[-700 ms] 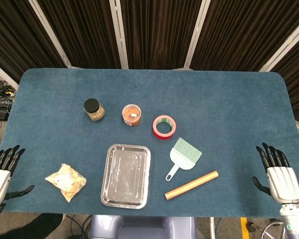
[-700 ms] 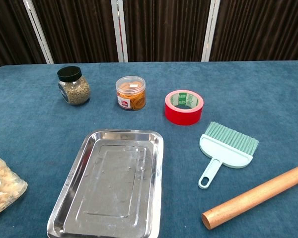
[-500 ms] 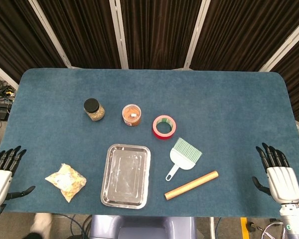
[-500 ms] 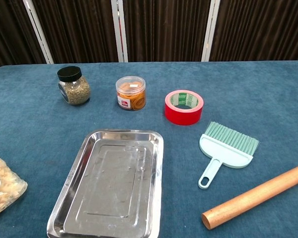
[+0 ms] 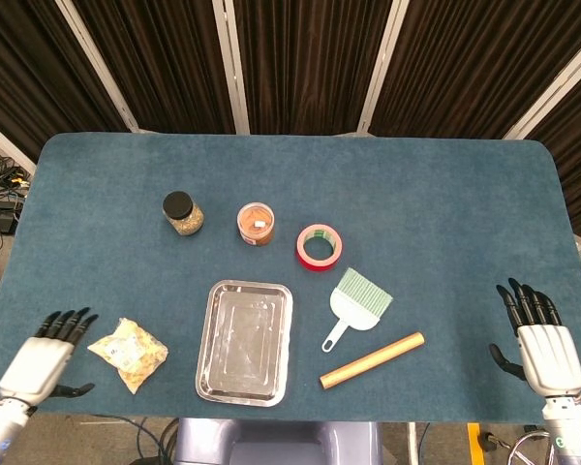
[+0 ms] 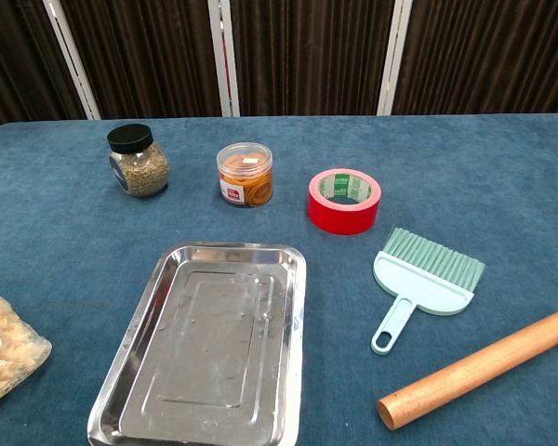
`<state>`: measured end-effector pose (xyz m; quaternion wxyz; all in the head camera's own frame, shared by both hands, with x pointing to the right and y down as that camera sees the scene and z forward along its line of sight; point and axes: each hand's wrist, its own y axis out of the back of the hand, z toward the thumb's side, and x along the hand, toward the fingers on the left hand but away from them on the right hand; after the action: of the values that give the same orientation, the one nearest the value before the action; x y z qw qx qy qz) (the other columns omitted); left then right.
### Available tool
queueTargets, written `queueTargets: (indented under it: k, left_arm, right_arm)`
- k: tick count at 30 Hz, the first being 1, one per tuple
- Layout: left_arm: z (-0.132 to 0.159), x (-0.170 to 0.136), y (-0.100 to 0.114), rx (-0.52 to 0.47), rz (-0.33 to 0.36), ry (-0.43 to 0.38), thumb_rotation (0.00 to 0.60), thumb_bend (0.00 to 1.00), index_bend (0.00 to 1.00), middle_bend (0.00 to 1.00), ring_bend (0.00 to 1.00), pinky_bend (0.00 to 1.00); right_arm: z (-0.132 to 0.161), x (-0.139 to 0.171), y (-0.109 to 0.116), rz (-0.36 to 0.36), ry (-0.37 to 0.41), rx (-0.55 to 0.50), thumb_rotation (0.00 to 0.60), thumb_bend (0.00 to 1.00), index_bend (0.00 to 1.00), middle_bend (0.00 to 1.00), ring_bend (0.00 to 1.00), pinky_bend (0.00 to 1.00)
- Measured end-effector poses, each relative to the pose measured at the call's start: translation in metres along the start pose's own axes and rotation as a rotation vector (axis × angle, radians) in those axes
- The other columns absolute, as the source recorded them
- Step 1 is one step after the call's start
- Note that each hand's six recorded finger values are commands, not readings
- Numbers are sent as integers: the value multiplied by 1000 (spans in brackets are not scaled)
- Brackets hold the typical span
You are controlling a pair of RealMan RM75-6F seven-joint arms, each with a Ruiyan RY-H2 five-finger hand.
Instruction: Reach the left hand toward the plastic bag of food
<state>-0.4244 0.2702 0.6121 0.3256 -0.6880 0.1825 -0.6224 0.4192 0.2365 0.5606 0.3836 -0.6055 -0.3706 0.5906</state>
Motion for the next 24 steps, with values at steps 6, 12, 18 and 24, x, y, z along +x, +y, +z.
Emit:
queueTargets:
  k: [6, 12, 18, 24]
  left_arm:
    - [30, 27, -13, 29, -40, -44, 600, 106, 38, 16, 12, 131]
    - [56, 43, -24, 52, -33, -69, 600, 269, 488, 489, 442, 561]
    - [58, 45, -5, 28, 60, -45, 600, 336, 651, 684, 628, 702]
    - [69, 43, 44, -81, 202, -75, 600, 336, 636, 673, 620, 695]
  right_arm:
    - [-1, 0, 1, -3, -2, -7, 600, 302, 0, 0, 0, 92]
    - [-3, 0, 2, -6, -4, -12, 600, 303, 0, 0, 0, 92]
    - [-3, 0, 2, -6, -4, -15, 600, 302, 0, 0, 0, 92]
    - [0, 0, 1, -3, 3, -7, 600, 302, 0, 0, 0, 92]
